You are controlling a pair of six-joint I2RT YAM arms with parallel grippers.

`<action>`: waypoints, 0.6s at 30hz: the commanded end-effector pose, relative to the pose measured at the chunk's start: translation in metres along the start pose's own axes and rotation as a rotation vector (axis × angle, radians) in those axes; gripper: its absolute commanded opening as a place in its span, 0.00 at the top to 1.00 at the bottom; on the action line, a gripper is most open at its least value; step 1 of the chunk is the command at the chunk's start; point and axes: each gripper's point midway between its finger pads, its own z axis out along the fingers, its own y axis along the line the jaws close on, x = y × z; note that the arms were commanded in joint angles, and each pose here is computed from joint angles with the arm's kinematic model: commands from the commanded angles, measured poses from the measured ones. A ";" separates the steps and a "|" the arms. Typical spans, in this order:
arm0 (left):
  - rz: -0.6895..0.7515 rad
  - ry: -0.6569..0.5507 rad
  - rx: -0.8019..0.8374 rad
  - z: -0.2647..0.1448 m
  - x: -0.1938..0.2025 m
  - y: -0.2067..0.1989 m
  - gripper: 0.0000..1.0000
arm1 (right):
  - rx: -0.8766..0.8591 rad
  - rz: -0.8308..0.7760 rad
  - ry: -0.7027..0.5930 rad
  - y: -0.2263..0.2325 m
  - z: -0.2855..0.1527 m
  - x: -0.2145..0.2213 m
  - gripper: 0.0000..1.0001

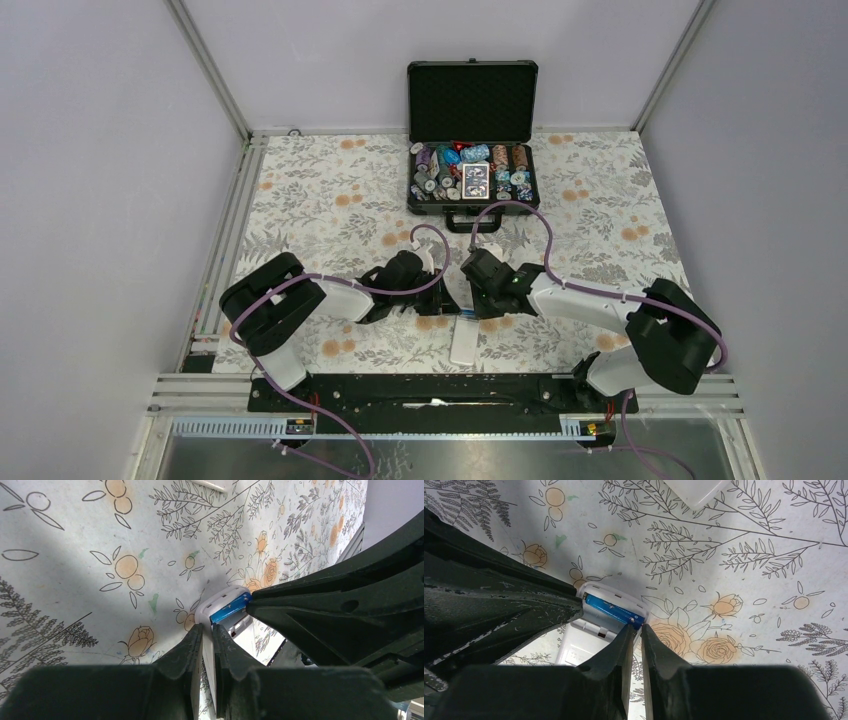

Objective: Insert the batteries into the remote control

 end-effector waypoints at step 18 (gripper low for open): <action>0.022 -0.023 0.052 -0.003 -0.005 -0.014 0.88 | 0.004 -0.018 -0.060 0.010 -0.002 -0.022 0.82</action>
